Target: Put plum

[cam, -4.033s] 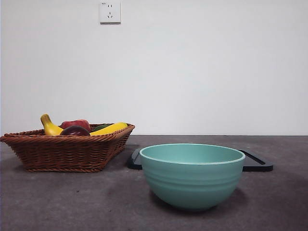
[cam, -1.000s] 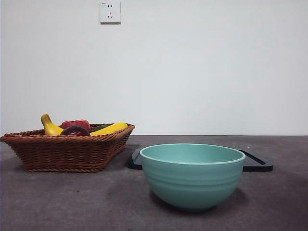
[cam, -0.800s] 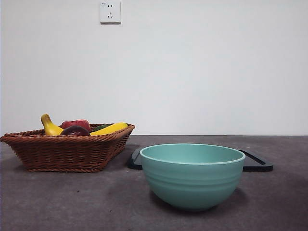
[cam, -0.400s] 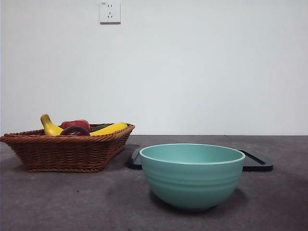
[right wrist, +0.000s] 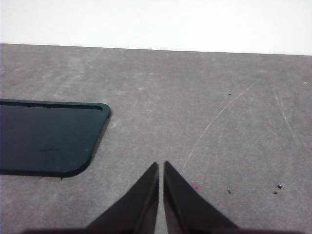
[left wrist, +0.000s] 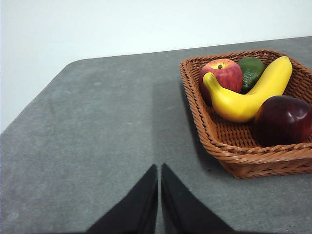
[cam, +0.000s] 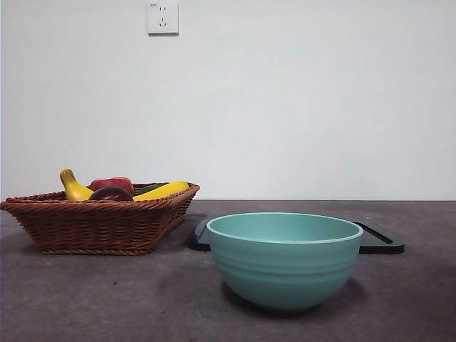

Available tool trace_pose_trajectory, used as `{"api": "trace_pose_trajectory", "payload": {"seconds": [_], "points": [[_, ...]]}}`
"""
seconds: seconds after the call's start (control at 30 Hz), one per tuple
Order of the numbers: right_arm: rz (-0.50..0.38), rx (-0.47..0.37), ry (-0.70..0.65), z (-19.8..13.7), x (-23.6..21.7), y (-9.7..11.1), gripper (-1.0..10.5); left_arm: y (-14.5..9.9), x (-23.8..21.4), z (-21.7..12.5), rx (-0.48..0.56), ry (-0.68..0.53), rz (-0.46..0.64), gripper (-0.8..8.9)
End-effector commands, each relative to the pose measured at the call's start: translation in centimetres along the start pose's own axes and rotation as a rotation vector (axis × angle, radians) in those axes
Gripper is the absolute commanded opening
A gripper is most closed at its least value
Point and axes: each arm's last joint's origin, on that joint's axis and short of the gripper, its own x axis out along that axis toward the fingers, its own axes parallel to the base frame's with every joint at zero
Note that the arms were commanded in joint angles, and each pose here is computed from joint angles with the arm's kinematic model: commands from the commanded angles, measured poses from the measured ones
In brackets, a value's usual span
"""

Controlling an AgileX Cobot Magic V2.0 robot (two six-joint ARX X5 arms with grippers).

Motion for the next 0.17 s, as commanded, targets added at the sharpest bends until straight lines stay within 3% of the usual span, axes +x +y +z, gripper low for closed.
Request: {"api": "trace_pose_trajectory", "payload": {"seconds": [0.03, 0.17], "points": [[-0.005, 0.011, -0.002, -0.10, 0.04, -0.03, 0.1, -0.05, 0.19, -0.76, -0.005, 0.028, 0.001, 0.09], [-0.005, 0.011, -0.002, -0.10, 0.04, -0.03, 0.1, -0.05, 0.19, -0.76, -0.005, 0.028, 0.001, 0.09]]}}
